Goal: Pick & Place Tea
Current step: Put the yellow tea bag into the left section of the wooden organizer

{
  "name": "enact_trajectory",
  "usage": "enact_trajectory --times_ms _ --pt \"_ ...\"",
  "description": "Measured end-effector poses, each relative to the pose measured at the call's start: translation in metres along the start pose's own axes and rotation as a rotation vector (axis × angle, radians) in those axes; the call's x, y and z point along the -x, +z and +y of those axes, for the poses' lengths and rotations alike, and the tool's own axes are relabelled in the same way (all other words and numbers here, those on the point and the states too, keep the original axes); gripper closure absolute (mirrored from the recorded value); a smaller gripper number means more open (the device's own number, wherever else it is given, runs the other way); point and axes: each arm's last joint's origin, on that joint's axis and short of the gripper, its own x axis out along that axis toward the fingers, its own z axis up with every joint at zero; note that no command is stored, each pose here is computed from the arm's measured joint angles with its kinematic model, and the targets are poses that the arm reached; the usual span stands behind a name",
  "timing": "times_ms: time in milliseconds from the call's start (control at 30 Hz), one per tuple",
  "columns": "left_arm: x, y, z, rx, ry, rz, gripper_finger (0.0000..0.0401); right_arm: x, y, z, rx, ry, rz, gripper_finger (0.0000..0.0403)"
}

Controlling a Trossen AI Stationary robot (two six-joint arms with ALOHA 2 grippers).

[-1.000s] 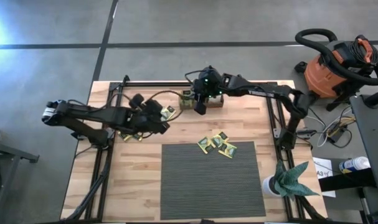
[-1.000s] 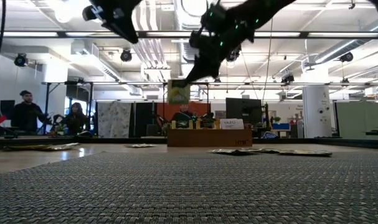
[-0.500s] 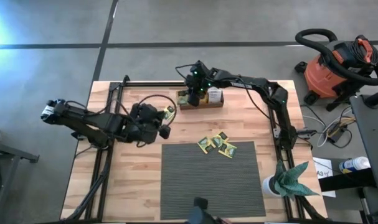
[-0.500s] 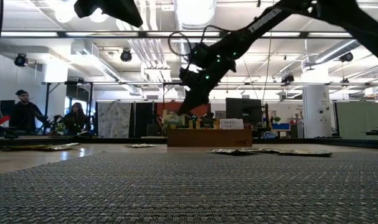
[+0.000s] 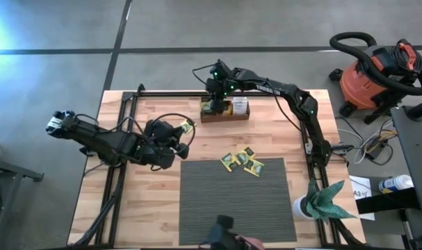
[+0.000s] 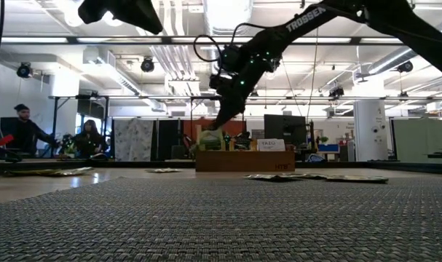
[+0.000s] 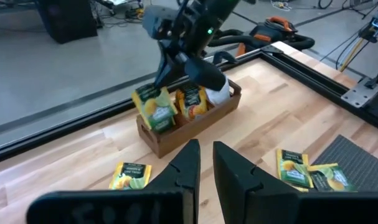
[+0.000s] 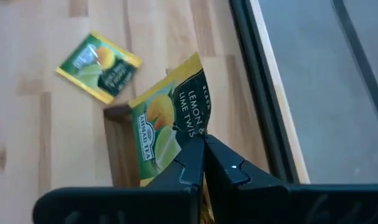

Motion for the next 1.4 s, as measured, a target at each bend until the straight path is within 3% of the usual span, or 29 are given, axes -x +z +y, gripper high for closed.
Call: enact_trajectory --times_ms 267,767,1167,1400 --pt "0.000 0.000 0.001 0.009 0.014 -0.022 0.0362 -0.016 -0.022 0.000 -0.030 -0.003 0.068 0.0394" --pt "0.000 0.001 0.001 0.022 0.021 -0.034 0.0362 -0.025 -0.032 0.002 -0.014 0.001 0.079 0.0390" --pt "0.000 0.002 0.000 0.045 0.022 -0.043 0.0362 -0.024 -0.037 0.003 -0.023 0.016 0.127 0.0281" --pt "0.000 0.002 0.000 0.049 0.020 -0.044 0.0362 -0.004 -0.032 0.006 -0.011 0.018 0.127 0.0246"
